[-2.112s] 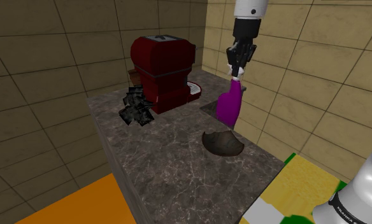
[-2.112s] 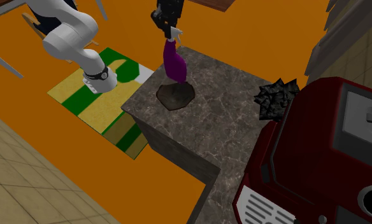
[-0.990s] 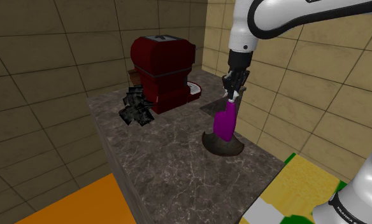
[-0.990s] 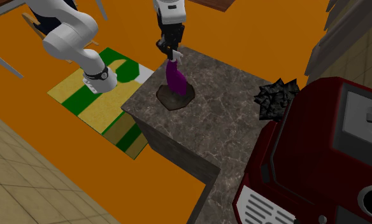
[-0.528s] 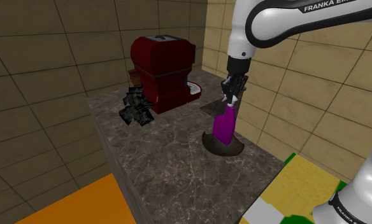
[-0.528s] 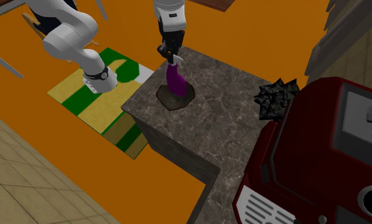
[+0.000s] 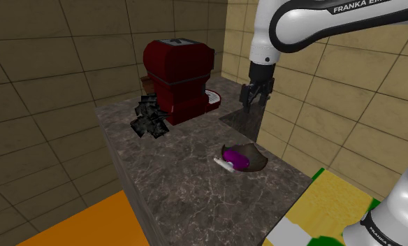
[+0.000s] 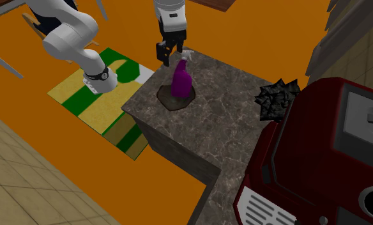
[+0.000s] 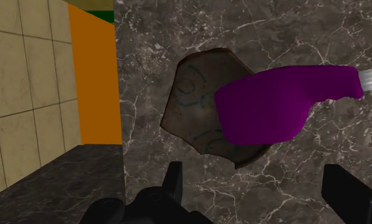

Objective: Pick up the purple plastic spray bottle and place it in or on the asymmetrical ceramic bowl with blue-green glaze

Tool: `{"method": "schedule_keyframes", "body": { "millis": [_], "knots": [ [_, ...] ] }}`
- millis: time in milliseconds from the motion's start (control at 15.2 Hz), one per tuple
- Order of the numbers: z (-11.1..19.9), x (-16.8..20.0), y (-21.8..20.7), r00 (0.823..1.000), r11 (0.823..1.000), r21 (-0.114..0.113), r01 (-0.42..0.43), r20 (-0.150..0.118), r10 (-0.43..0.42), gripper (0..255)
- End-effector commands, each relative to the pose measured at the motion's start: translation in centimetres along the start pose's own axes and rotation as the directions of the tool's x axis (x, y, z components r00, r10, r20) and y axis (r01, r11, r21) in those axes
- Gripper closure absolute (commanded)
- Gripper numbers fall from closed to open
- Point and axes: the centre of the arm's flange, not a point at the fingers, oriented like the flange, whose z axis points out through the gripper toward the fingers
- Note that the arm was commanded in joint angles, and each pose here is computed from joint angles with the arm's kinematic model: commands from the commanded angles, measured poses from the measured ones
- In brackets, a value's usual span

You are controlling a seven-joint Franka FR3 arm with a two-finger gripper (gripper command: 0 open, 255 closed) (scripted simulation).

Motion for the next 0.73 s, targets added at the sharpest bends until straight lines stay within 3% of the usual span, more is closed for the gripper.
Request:
{"method": "schedule_keyframes", "body": {
  "millis": [0, 264, 660],
  "knots": [
    [0.0, 0.0, 0.0, 1.000, 1.000, 0.000, 0.000, 0.000, 0.000, 0],
    [-5.0, 0.0, 0.0, 1.000, 1.000, 0.000, 0.000, 0.000, 0.000, 0],
    [-5.0, 0.0, 0.0, 1.000, 1.000, 0.000, 0.000, 0.000, 0.000, 0]
  ]
}}
